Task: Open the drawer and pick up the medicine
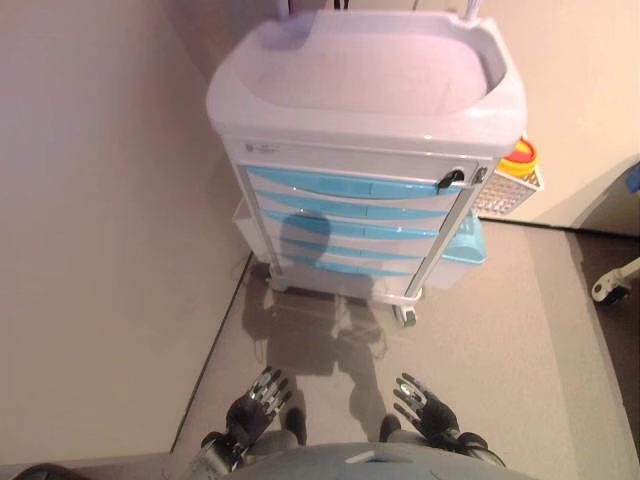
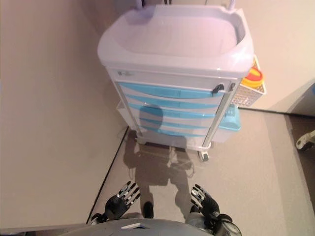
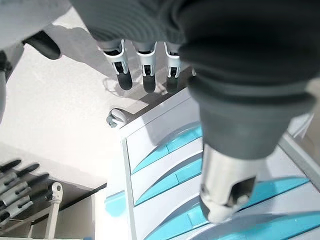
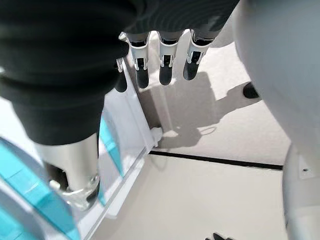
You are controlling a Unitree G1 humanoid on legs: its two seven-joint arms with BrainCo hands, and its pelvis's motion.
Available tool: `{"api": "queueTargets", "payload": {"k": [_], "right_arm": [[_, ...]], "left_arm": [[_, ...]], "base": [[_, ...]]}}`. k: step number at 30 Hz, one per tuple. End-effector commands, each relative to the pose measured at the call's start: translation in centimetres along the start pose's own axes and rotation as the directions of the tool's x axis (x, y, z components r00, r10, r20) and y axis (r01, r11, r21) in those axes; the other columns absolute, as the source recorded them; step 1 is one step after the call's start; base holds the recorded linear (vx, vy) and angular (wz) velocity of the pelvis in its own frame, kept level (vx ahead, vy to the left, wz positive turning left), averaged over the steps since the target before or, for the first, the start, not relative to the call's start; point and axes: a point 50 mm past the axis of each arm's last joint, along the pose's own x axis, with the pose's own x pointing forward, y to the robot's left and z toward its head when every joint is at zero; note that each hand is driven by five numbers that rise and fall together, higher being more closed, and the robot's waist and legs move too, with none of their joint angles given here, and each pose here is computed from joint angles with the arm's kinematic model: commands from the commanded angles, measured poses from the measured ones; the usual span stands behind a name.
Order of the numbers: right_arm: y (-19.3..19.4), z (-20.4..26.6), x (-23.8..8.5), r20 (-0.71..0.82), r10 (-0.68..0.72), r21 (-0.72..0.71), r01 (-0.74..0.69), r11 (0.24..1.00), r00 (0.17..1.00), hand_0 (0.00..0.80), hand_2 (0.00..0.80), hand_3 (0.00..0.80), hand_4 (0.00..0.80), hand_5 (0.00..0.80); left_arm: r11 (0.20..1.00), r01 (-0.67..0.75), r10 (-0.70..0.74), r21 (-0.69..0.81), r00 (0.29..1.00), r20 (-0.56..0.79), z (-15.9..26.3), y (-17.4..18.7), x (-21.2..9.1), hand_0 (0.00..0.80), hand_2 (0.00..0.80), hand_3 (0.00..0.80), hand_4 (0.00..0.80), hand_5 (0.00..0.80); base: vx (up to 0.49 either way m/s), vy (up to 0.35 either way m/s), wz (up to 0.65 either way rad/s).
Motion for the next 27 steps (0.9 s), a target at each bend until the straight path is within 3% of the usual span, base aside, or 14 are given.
{"api": "queueTargets", "payload": {"k": [1,8,17,25,27], "right_arm": [[1.5,1.4,0.6,0.072,0.055,-0.011,-0.054,0.998,0.996,0.0,0.0,0.0,0.0,0.0],[2.5,2.5,0.9,0.124,0.084,-0.034,-0.081,0.996,0.989,0.0,0.0,0.0,0.0,0.0],[4.5,4.9,1.7,0.194,0.157,-0.051,-0.15,0.987,0.968,0.0,0.0,0.0,0.0,0.0],[5.9,5.8,2.2,0.204,0.234,-0.017,-0.235,0.972,0.951,0.0,0.0,0.0,0.0,0.0],[6.2,5.8,2.3,0.203,0.247,-0.006,-0.252,0.968,0.947,0.0,0.0,0.0,0.0,0.0]], "left_arm": [[0.984,0.166,-0.16,-0.068,0.984,0.081,1.2,-3.0,1.7,0.0,0.0,0.0,0.0,0.0],[0.95,0.301,-0.286,-0.081,0.946,0.155,3.1,-5.6,2.9,0.0,0.0,0.0,0.0,0.0],[0.863,0.503,-0.476,-0.043,0.84,0.26,7.1,-11.0,4.9,0.0,0.0,0.0,0.0,0.0],[0.741,0.666,-0.604,-0.092,0.72,0.343,9.1,-16.1,6.1,0.0,0.0,0.0,0.0,0.0],[0.685,0.723,-0.652,-0.089,0.662,0.369,9.7,-17.9,6.3,0.0,0.0,0.0,0.0,0.0]], "base": [[-0.012,0.059,-0.02],[-0.053,0.045,-0.08],[-0.056,0.012,-0.15],[0.0,-0.004,-0.11],[0.003,0.007,-0.06]]}}
